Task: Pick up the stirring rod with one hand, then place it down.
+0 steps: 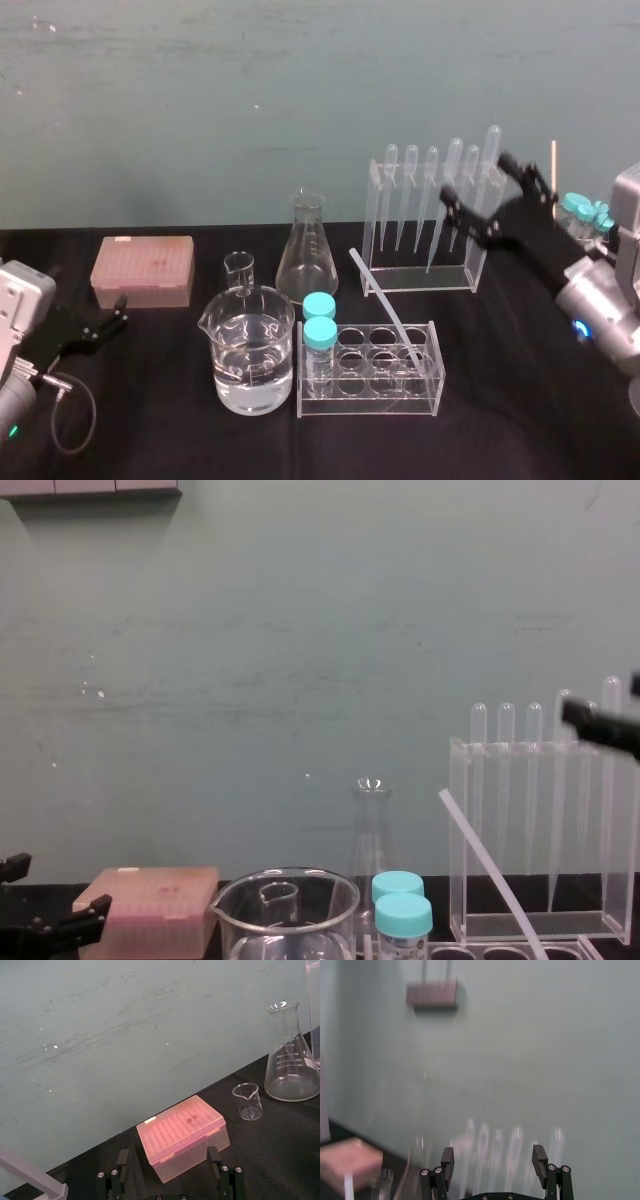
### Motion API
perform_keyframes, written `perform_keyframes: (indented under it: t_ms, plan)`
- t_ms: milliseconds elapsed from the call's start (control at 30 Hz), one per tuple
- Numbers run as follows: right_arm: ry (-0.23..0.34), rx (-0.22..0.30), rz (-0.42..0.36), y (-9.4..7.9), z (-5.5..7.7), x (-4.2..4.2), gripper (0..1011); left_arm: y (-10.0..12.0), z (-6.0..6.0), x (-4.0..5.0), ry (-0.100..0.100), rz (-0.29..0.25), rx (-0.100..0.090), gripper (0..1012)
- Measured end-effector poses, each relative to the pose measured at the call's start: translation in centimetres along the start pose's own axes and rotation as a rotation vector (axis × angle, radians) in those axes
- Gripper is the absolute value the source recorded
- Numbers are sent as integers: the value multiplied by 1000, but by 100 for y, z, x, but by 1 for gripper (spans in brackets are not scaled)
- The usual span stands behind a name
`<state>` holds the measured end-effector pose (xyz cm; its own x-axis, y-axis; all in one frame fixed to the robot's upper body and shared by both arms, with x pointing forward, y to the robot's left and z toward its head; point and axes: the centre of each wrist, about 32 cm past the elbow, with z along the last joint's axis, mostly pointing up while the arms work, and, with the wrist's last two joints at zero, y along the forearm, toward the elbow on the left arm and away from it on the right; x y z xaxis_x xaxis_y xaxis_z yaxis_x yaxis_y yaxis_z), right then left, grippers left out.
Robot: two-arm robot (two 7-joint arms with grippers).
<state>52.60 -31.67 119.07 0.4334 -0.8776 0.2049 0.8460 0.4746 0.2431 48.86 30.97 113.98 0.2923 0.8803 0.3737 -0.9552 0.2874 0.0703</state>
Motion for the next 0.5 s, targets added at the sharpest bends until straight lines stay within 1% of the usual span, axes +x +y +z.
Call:
perform_keyframes:
  t_ms: [67, 100, 133, 167, 267, 300, 400, 500]
  plan:
    - [4, -49, -3, -59, -31, -1, 1003, 0, 0, 0, 0, 0, 0, 1000]
    - [8, -96, -1, -118, -62, -5, 1003, 0, 0, 0, 0, 0, 0, 1000]
    - [10, -118, 0, -142, -78, -7, 1003, 0, 0, 0, 0, 0, 0, 1000]
    - [14, -160, 6, -179, -104, -12, 1003, 0, 0, 0, 0, 0, 0, 1000]
    - [22, -222, 19, -209, -135, -23, 1003, 0, 0, 0, 0, 0, 0, 1000]
    - [28, -258, 26, -217, -152, -27, 1003, 0, 0, 0, 0, 0, 0, 1000]
    - [34, -301, 38, -221, -178, -40, 1003, 0, 0, 0, 0, 0, 0, 1000]
    - [34, -316, 42, -217, -185, -43, 1003, 0, 0, 0, 0, 0, 0, 1000]
